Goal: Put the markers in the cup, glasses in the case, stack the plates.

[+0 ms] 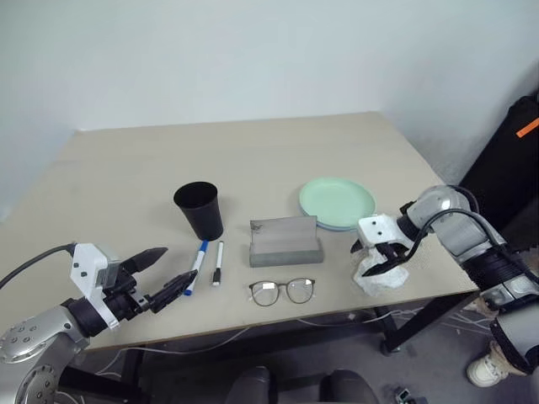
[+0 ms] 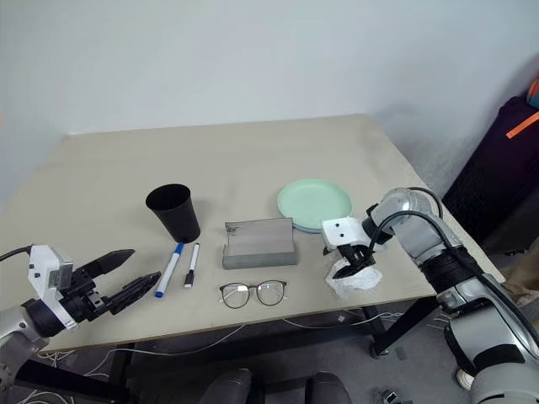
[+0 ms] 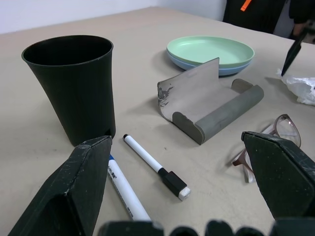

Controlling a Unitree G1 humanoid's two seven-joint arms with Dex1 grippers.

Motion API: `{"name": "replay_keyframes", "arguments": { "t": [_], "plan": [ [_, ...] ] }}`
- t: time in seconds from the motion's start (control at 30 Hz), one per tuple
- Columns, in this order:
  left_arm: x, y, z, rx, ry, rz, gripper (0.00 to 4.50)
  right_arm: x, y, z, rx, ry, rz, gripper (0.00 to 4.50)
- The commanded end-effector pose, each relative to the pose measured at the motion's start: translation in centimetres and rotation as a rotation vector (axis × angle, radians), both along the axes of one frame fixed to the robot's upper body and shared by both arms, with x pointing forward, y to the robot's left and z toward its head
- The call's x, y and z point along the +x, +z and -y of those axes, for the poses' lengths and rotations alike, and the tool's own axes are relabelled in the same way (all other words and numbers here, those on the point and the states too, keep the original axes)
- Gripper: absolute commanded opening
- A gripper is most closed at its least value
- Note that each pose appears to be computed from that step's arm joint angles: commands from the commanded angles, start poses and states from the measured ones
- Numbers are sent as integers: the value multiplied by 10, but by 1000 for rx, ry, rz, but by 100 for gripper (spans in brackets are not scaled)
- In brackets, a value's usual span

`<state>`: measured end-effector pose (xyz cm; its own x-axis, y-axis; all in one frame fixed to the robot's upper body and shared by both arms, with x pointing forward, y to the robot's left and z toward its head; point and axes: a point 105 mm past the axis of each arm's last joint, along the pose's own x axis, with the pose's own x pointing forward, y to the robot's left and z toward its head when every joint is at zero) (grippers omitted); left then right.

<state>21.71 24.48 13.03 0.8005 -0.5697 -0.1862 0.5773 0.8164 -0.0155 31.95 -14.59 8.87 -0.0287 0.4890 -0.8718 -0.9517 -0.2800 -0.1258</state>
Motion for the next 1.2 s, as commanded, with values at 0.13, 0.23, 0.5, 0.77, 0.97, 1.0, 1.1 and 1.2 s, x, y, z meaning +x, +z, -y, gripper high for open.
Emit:
{"name": "replay_keyframes", "arguments": {
  "t": [0.13, 0.23, 0.5, 0.77, 0.97, 1.0, 1.1, 1.2],
  "plan": [
    [0, 6, 1, 16, -7, 29, 450, 4, 2, 0, -18, 27, 48, 313],
    [0, 6, 0, 18, -7, 29, 450, 7, 0, -2, -12, 11, 55, 221],
    [0, 6, 1, 18, -8, 30, 450, 9, -2, -5, -14, 7, 57, 4],
    [-1, 6, 0, 18, -7, 27, 450, 21, 26, -16, 47, -1, 87, 4],
    [0, 5, 1, 17, -9, 26, 450, 45, 70, -31, 158, -58, 165, 4],
    [0, 5, 1, 17, -9, 27, 450, 52, 77, -34, 178, -82, 189, 4],
    [0, 5, 1, 17, -10, 28, 450, 78, 97, -38, 237, -189, 295, 4],
    [1, 5, 2, 17, -11, 27, 450, 112, 108, -39, 281, -374, 437, 4]
  ]
}}
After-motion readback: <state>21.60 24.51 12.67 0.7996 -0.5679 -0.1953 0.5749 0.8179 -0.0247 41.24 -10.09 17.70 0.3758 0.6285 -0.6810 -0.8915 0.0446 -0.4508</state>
